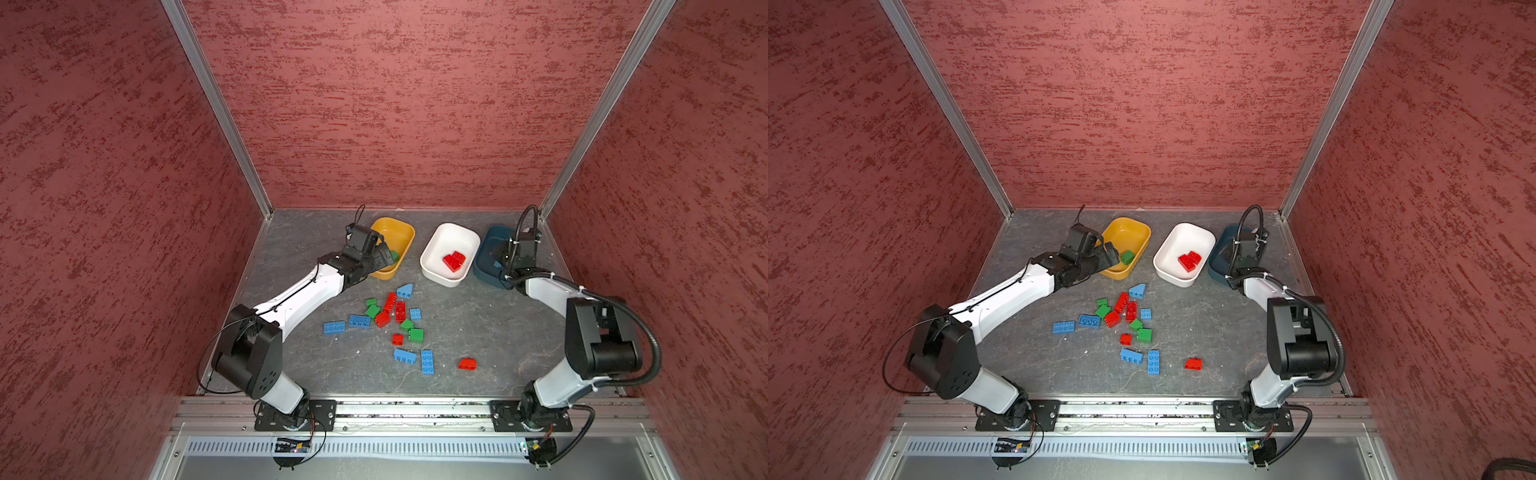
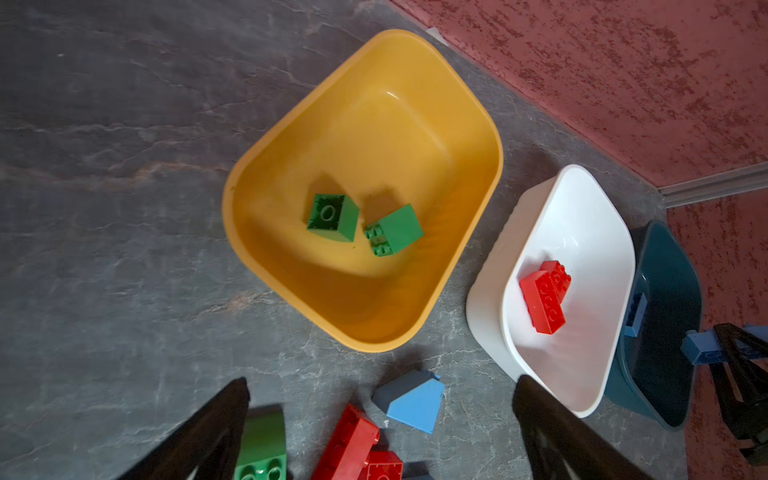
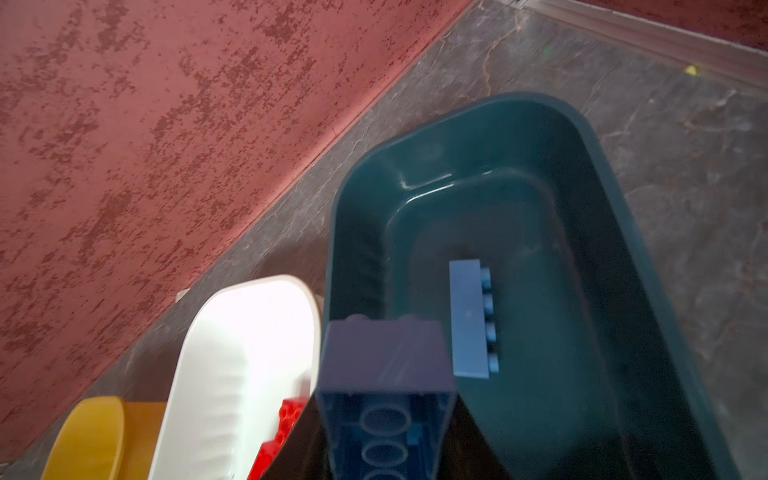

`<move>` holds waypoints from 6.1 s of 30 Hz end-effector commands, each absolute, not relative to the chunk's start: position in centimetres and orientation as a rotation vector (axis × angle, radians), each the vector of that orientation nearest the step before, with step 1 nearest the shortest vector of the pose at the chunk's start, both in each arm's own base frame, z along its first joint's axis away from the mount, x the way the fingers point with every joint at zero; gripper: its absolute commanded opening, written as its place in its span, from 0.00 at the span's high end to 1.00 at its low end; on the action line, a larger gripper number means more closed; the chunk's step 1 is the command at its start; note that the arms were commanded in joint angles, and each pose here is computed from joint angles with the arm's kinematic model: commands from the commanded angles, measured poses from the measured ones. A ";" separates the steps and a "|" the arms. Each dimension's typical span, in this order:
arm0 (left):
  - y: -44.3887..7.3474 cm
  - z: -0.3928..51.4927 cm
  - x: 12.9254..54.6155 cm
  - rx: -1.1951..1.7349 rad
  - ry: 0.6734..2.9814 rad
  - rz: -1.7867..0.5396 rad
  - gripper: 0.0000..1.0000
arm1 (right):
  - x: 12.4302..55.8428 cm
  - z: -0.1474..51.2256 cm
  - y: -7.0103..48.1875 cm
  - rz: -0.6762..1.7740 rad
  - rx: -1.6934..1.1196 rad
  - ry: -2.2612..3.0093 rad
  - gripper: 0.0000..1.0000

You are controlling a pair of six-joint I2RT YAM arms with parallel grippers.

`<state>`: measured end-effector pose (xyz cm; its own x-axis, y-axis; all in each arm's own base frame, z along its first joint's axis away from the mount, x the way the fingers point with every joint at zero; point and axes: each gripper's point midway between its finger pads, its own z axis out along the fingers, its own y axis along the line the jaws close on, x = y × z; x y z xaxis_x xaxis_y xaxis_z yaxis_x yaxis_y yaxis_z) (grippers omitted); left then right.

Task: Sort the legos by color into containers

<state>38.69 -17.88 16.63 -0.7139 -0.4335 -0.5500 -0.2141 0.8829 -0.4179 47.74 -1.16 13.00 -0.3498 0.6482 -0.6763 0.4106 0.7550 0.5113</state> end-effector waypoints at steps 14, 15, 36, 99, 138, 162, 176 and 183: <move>-7.7 11.7 30.8 -0.819 2.500 -0.155 0.01 | 51.0 12.1 0.3 0.396 0.698 2.117 0.57; -7.5 11.3 30.6 -0.801 2.525 -0.180 0.01 | 50.9 12.1 0.3 0.395 0.704 2.114 0.52; -5.8 4.2 23.4 -0.564 2.902 -0.168 0.01 | 48.8 16.0 1.1 0.484 0.679 2.036 0.01; -33.2 17.5 32.9 0.835 2.227 -0.441 0.55 | 37.4 18.5 25.2 1.361 -0.491 2.301 0.21; -35.6 19.2 33.0 0.859 2.126 -0.607 0.03 | 39.1 22.6 22.2 1.384 -0.317 2.079 1.00; -18.7 20.9 37.5 -0.086 2.111 -0.529 0.01 | 37.4 8.5 21.8 0.378 -0.289 2.495 0.40; -17.8 18.1 37.7 -0.195 2.185 -0.509 0.01 | 36.2 3.1 22.1 0.225 -0.387 2.629 0.46; -16.6 16.0 37.1 -0.270 2.254 -0.433 0.00 | 35.1 6.3 22.2 0.274 -0.452 2.549 0.76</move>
